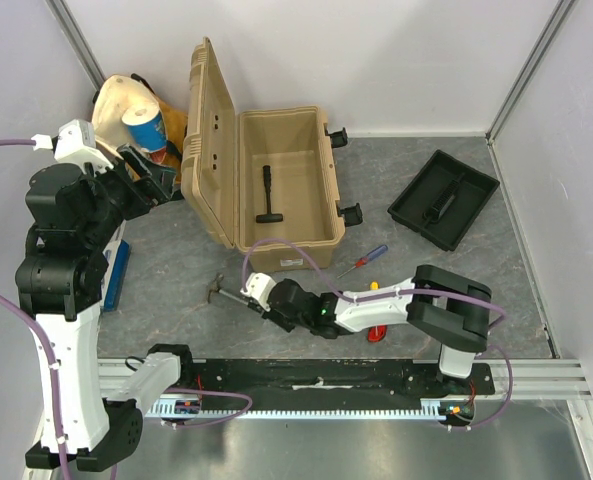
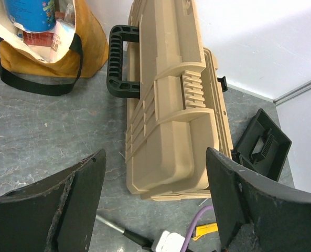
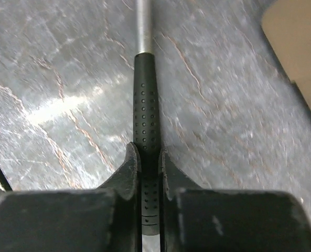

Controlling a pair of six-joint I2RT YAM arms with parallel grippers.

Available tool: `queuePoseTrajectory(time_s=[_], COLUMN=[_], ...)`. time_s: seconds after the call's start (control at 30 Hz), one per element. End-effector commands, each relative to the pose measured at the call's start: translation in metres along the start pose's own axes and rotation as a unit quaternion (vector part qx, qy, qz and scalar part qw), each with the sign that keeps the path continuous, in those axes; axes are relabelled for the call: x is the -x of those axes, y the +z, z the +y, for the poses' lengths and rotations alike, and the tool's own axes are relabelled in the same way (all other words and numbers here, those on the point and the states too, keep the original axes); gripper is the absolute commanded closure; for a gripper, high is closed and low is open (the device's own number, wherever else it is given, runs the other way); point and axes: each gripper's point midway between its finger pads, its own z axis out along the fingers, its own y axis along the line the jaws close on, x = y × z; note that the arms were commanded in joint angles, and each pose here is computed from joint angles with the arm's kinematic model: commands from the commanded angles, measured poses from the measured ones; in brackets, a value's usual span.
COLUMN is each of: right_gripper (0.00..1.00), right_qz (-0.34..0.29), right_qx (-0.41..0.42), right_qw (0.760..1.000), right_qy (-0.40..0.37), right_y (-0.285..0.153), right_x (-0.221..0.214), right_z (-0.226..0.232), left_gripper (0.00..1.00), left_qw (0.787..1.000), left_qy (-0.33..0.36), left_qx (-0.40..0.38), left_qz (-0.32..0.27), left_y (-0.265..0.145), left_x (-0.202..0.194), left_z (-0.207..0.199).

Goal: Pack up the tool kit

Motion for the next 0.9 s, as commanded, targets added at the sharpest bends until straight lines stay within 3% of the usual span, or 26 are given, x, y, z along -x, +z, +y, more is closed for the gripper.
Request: queuePoseTrajectory(time_s=[0.0, 0.33, 0.37, 0.47, 0.53, 0.7, 0.87], right_gripper=[1.00, 1.00, 0.91, 0.48, 0.37, 0.29, 0.35], right_qz=[0.055, 0.088, 0.087, 0.078, 0.068, 0.031, 0.023], right_qx=[-0.011, -0.020, -0.021, -0.024, -0.023, -0.017, 0.004], right_qw=[0.998, 0.995, 0.995, 0.996, 0.996, 0.998, 0.998], right_qy=[-0.005, -0.044, -0.042, -0.042, -0.043, -0.044, -0.051], right_y=[-0.023, -0.061, -0.062, -0.059, -0.053, -0.026, 0.004], right_x=[-0.045, -0.068, -0.068, -0.059, -0.049, -0.018, 0.002], right_z=[-0.007, -0.013, -0.014, -0.014, -0.012, -0.005, 0.007], left_gripper=[0.18, 0.18, 0.18, 0.18, 0.18, 0.18, 0.18], left_qw=[1.000, 1.000, 1.000, 1.000, 1.000, 1.000, 0.999], left_qy=[0.018, 0.006, 0.007, 0.004, 0.004, 0.007, 0.014], left_qx=[-0.004, -0.009, -0.009, -0.010, -0.009, -0.010, -0.009], left_qz=[-0.020, -0.017, -0.018, -0.020, -0.021, -0.027, -0.033], left_y=[-0.006, 0.005, 0.006, 0.006, 0.007, 0.005, 0.000], left_x=[0.010, 0.003, 0.003, 0.004, 0.004, 0.009, 0.013], left_z=[-0.002, -0.002, -0.001, -0.002, -0.002, -0.003, -0.003])
